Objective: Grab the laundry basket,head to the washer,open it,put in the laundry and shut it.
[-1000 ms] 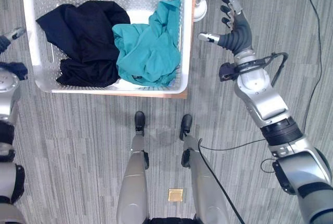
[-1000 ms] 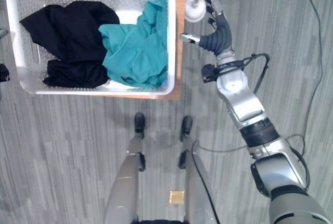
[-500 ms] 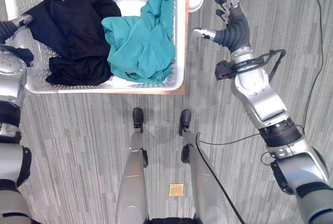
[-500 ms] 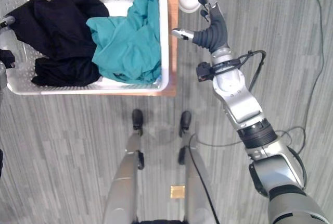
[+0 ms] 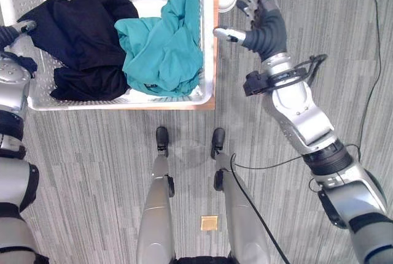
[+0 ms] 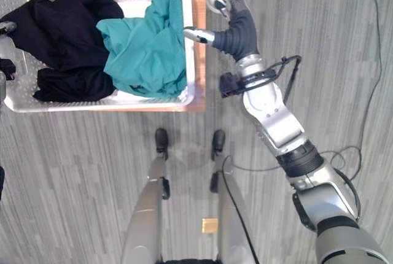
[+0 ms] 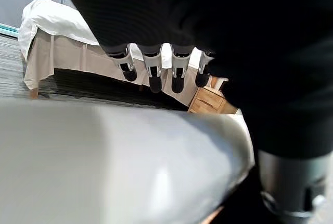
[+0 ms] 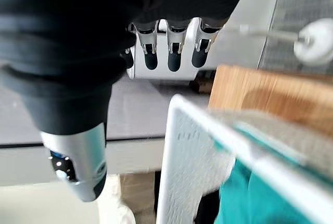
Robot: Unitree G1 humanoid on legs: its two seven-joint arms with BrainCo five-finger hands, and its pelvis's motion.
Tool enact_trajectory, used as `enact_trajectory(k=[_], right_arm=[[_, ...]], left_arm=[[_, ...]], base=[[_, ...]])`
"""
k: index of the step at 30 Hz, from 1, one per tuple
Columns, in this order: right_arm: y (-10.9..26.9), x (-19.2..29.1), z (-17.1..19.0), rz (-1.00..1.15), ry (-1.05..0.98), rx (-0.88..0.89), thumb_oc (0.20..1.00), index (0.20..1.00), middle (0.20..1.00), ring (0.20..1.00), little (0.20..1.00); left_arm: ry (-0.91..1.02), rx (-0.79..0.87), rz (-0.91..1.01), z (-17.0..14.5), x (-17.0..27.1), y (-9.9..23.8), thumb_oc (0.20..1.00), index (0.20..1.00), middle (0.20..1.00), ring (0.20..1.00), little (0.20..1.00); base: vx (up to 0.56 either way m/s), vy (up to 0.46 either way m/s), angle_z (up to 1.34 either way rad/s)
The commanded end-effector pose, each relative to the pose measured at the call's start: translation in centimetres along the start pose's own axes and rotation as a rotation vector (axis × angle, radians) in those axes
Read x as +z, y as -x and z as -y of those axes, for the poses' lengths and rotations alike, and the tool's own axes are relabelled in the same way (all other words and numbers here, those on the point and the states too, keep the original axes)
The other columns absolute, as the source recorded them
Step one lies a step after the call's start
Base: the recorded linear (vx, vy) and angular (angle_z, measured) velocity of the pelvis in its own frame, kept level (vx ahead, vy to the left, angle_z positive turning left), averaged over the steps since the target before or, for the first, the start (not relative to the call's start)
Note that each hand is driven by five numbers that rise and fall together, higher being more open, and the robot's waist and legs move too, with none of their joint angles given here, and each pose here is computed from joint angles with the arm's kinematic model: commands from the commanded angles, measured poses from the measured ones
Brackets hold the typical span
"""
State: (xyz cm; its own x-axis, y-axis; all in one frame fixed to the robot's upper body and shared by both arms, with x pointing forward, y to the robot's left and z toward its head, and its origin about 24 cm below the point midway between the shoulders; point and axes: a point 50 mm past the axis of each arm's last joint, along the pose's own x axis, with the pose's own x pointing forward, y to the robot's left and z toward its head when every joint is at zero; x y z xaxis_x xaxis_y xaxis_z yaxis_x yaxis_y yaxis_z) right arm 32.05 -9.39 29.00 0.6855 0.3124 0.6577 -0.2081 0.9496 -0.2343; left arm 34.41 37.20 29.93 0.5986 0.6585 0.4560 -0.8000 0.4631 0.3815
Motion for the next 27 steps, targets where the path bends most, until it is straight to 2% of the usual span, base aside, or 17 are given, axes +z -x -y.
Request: enact_trajectory(k=[1, 10, 21, 27], right_arm=[[-0.8, 1.9, -1.2, 0.105, -0.071, 0.031, 1.0, 1.0, 1.0, 1.0, 1.0], [-1.0, 0.2, -0.4, 0.028, 0.009, -0.044, 1.0, 1.0, 1.0, 1.0, 1.0], [2.9, -0.3, 5.2, 0.035, 0.085, -0.323, 1.0, 1.0, 1.0, 1.0, 1.0], [3.1, -0.8, 4.8, 0.006, 0.103, -0.296, 1.0, 1.0, 1.0, 1.0, 1.0]], left_arm=[[0.014, 0.007, 0.056, 0.2, 1.4, -0.2, 1.0, 1.0, 1.0, 1.0, 1.0], [0.086, -0.06, 0.263, 2.3, 5.5, 1.7, 1.0, 1.0, 1.0, 1.0, 1.0], [0.069, -0.02, 0.265, 1.8, 3.5, 3.0, 1.0, 1.0, 1.0, 1.0, 1.0], [0.053, 0.008, 0.25, 1.2, 2.6, 3.0, 1.0, 1.0, 1.0, 1.0, 1.0]], base=[[0.0, 0.0, 0.0], [0.0, 0.001, 0.06], [0.01, 0.023, 0.05], [0.0, 0.014, -0.02]])
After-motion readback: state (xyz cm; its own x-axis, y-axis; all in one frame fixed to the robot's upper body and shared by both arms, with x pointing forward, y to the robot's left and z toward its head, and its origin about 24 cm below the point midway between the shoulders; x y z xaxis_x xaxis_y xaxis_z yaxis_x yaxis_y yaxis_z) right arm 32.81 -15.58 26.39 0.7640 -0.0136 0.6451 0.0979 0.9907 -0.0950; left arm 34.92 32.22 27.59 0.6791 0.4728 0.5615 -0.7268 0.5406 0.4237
